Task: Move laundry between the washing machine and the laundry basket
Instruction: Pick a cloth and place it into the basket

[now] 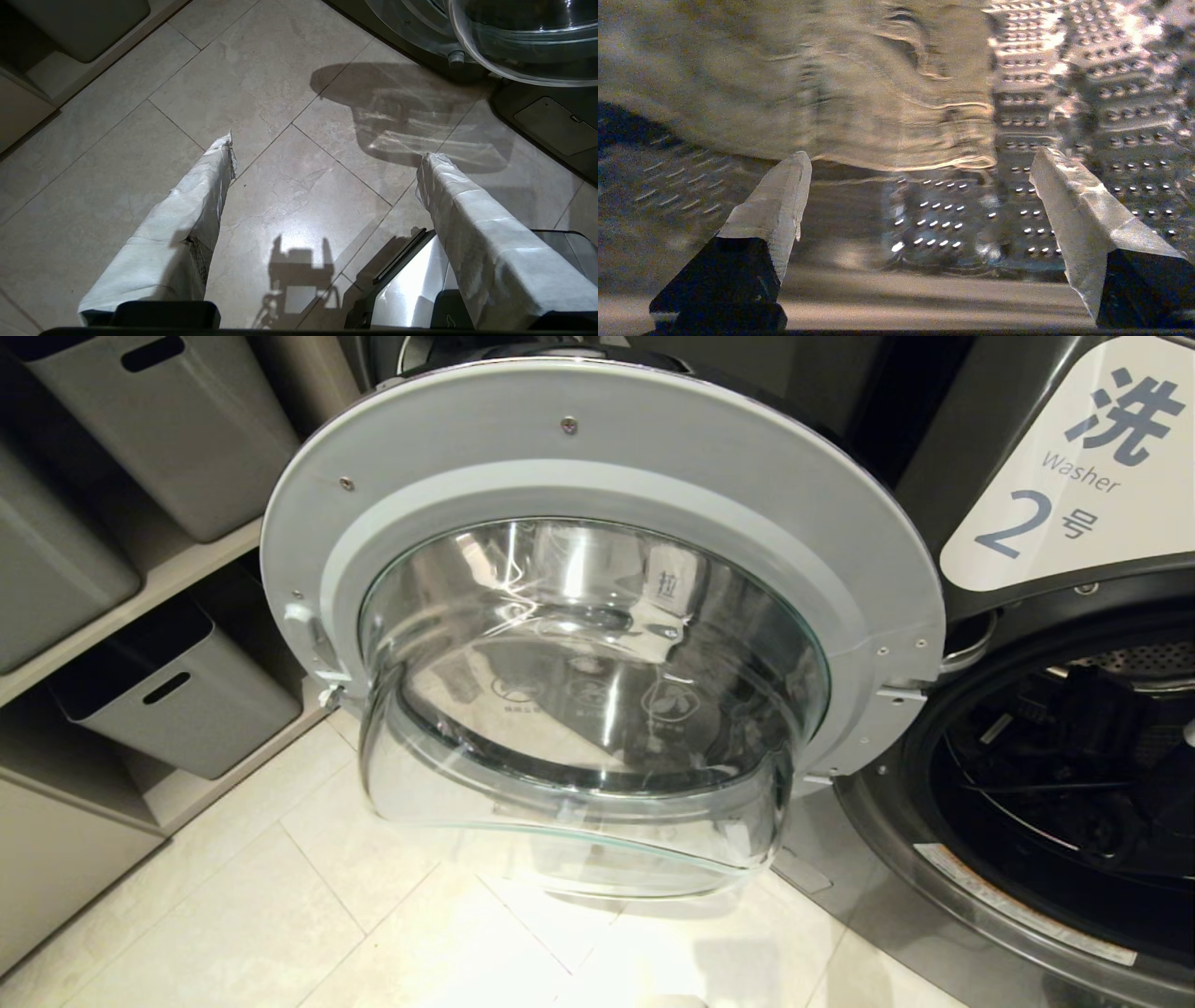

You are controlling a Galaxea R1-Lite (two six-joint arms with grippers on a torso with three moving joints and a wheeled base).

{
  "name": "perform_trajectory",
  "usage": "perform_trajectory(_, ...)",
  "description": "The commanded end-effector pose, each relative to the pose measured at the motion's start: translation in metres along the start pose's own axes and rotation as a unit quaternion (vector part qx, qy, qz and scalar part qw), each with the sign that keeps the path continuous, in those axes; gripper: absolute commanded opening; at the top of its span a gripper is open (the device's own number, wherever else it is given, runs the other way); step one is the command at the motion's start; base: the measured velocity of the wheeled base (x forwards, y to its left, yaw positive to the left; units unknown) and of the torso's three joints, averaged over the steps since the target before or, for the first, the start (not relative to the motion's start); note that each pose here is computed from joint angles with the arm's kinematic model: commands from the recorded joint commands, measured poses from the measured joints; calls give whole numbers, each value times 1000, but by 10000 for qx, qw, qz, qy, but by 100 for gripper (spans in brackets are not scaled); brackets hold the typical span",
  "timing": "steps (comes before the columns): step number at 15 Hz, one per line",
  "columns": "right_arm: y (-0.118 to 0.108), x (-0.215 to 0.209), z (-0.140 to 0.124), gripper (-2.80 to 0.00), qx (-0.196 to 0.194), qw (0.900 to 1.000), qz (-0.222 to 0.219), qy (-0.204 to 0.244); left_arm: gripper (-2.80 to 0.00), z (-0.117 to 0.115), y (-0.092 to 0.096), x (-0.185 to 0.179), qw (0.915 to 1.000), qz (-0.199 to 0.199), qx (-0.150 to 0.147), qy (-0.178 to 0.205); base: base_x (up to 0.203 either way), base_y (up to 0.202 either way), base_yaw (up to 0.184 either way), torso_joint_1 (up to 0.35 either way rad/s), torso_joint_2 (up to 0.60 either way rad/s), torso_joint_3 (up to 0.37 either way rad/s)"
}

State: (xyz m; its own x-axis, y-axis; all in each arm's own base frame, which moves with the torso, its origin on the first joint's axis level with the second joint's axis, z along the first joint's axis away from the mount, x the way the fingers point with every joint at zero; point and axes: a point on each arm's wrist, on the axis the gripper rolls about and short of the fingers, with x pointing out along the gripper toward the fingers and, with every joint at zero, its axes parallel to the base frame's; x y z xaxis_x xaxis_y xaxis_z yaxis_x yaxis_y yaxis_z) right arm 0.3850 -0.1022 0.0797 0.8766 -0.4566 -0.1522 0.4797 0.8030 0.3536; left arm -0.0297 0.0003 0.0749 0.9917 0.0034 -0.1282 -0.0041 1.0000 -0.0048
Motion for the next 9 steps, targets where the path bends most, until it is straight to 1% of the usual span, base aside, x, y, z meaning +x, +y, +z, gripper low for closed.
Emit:
perform_trajectory(1, -8, 10, -9, 0, 75, 9999, -116, 46, 0, 0, 0, 0, 10000, -2, -1, -1, 0, 0, 0, 0, 0, 0)
perform_trajectory(4, -22, 24, -21, 0, 319, 9990, -282, 124, 0, 0, 0, 0, 10000, -2, -2, -6, 0, 0, 0, 0, 0, 0)
perform_trajectory(6, -21, 31, -22, 0, 438, 9987, -238, 70, 0, 0, 0, 0, 10000, -2, -2, -6, 0, 0, 0, 0, 0, 0)
perform_trajectory(9, -18, 45, -25, 0, 451, 9988, -189, 40, 0, 0, 0, 0, 10000, -2, -2, -6, 0, 0, 0, 0, 0, 0)
